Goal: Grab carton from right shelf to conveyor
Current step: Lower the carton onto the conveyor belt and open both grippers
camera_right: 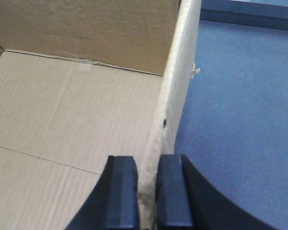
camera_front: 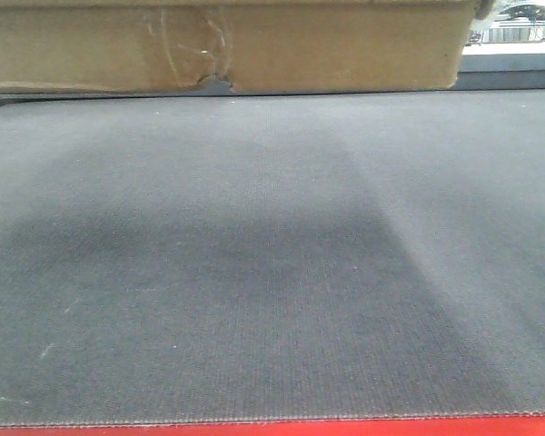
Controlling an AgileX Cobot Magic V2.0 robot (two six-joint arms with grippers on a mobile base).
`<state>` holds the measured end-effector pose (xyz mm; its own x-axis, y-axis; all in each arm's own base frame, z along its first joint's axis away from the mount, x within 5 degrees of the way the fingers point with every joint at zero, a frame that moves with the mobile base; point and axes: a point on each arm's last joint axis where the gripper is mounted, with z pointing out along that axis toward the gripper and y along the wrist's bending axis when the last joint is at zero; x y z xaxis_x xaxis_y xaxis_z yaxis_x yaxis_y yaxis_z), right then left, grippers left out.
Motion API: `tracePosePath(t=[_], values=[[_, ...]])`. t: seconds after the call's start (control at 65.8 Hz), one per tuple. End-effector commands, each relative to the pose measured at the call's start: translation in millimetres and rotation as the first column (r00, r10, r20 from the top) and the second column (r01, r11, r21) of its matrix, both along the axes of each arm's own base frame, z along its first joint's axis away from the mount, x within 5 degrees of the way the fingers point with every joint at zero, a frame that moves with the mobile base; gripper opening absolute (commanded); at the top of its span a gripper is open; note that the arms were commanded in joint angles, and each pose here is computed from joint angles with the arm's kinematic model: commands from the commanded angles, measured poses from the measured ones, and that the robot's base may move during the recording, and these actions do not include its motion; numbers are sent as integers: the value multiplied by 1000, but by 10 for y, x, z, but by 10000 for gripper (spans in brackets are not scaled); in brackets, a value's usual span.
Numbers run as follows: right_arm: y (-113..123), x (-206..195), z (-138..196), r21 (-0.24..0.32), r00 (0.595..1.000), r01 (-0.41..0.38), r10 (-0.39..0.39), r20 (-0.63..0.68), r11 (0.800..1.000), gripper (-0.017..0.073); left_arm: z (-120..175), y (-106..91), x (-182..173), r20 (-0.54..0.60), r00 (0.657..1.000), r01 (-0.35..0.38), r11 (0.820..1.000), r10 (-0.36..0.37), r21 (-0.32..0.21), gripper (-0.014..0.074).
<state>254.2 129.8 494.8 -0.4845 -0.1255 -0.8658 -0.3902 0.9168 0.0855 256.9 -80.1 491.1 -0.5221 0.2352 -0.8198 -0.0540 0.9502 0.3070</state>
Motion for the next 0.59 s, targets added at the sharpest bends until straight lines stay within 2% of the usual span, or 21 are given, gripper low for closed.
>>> tracePosePath(t=[0.0,0.122,0.182,0.228,0.273,0.349,0.38,0.456,0.577], values=[[-77,-39,103,-20,997,20,-18,75,1000,-57,68,130,-37,30,997,-74,993,72,95,-20],[-69,-34,120,-6,996,16,-15,92,1000,-57,59,120,-38,23,998,-67,994,65,83,-20],[-63,-39,114,-1,997,11,-11,81,1000,-57,33,92,-40,0,999,-46,998,46,46,-20],[-66,-45,101,-8,998,12,-11,67,1000,-57,2,63,-42,-28,999,-23,1000,23,-2,-20],[-64,-23,68,-18,999,15,-14,47,1000,-57,-34,18,-38,-58,998,14,996,-18,-83,-20],[-85,60,-23,-45,999,35,-35,-5,998,-57,-83,-26,16,-83,993,61,975,-80,-213,-20],[-94,106,-67,-56,999,44,-45,-26,997,-57,-95,-29,53,-80,992,75,968,-96,-241,-20],[-114,245,-199,-85,994,66,-73,-84,994,-57,-152,14,172,-86,992,66,961,-92,-269,-20],[-89,528,-448,-121,983,87,-104,-151,989,-57,-292,74,410,-105,993,25,967,-53,-252,-20]])
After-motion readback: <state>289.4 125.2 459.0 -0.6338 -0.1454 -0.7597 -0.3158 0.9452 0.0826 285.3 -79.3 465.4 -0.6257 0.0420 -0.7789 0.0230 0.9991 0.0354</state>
